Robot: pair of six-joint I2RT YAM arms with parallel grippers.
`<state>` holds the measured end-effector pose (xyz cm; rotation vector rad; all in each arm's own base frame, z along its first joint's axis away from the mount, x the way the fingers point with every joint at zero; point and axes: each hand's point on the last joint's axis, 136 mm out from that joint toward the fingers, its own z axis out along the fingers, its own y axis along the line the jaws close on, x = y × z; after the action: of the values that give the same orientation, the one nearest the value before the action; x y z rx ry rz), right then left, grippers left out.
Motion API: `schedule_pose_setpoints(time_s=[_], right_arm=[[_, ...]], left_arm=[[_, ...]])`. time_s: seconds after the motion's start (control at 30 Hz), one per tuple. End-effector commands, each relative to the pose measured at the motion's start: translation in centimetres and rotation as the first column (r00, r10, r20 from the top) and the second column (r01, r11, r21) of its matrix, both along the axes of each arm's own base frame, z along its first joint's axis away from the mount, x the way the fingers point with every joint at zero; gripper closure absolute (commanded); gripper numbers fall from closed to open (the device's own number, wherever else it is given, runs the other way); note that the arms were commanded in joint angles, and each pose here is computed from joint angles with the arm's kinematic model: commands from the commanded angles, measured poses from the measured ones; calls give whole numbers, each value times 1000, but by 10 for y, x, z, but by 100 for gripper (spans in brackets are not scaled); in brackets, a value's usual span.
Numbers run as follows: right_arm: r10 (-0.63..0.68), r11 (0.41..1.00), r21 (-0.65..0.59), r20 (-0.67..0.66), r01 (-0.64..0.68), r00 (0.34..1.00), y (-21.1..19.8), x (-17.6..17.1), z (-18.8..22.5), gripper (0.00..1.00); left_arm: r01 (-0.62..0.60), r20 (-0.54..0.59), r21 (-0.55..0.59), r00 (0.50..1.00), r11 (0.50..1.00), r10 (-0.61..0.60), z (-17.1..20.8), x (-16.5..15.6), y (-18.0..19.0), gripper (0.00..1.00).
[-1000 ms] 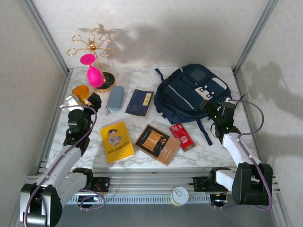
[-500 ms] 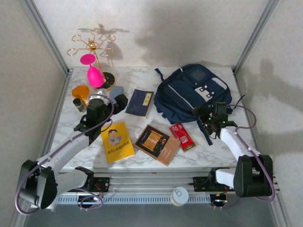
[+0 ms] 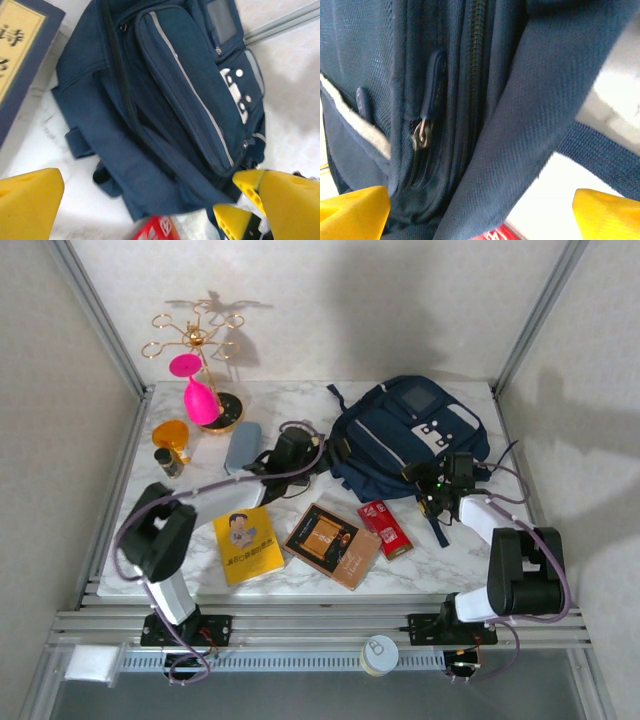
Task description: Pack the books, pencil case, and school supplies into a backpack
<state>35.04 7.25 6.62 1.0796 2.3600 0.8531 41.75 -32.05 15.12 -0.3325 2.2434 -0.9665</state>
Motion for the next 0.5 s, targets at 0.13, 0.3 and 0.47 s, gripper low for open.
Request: schedule_pose_setpoints(time_s=[0.13,0.3,0.47], right_arm=[[11,1000,2,73,-11,997,-8,22,8,22],[24,1000,3,73,-24,997,-11,24,5,34],[26,1000,-15,87,-25,996,-16,27,6,47]], left_arm=[[-61,-136,173,987,983,85,-54,47,-16,1],[-124,-156,290,972,949,175,-80,69,-7,5],[-125,-174,315,967,941,187,-99,81,-14,16]])
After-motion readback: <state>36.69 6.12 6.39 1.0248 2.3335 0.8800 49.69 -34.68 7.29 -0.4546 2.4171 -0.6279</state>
